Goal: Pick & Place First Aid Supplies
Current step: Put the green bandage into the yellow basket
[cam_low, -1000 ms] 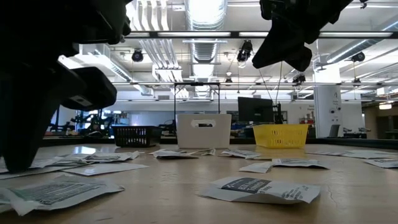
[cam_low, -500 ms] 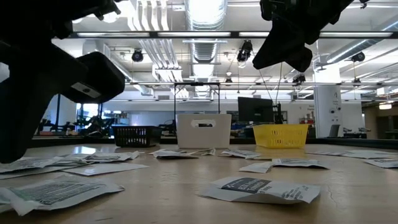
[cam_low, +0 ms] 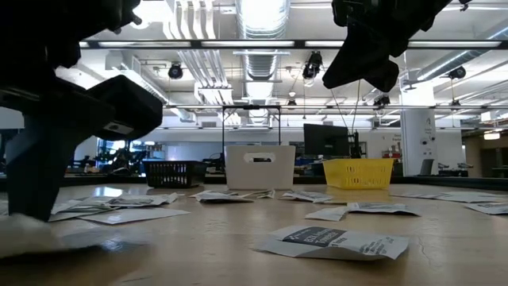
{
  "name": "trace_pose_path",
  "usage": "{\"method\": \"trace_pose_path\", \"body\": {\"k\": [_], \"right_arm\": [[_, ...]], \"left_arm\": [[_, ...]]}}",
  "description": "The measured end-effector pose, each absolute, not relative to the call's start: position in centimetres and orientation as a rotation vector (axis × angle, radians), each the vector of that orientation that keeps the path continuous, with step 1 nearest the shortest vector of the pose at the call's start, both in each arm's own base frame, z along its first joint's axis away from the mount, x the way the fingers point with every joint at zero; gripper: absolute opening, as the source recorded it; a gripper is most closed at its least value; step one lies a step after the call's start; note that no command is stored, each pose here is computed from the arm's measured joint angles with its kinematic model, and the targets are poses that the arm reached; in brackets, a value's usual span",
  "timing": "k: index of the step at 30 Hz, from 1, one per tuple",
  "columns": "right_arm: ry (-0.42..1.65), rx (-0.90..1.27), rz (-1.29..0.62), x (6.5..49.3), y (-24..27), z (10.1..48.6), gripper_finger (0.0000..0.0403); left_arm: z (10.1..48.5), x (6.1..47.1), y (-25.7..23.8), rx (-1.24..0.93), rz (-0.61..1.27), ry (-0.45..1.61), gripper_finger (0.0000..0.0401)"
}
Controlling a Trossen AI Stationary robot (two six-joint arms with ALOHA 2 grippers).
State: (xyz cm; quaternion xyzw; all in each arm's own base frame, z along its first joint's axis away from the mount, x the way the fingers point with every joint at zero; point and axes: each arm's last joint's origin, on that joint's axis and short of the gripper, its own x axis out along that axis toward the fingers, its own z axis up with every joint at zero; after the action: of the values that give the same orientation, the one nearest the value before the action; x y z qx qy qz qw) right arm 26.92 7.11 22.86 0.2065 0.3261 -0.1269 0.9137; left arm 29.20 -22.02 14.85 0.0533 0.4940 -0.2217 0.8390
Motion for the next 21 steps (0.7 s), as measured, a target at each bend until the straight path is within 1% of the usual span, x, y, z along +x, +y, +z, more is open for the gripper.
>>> {"method": "trace_pose_path", "body": {"k": [4, 11, 21], "right_arm": [[0.672, 0.426, -0.262, 26.9, 7.1, 22.9, 0.0038], [0.671, 0.428, -0.262, 26.9, 7.1, 22.9, 0.0038], [0.671, 0.427, -0.263, 26.9, 7.1, 22.9, 0.0038]], "left_arm": [[14.4, 29.0, -21.8, 0.111, -0.460, 1.063, 0.0153], [14.1, 28.5, -21.2, 0.074, -0.380, 1.147, 0.0146], [14.1, 28.3, -21.0, 0.035, -0.322, 1.186, 0.0098]]}}
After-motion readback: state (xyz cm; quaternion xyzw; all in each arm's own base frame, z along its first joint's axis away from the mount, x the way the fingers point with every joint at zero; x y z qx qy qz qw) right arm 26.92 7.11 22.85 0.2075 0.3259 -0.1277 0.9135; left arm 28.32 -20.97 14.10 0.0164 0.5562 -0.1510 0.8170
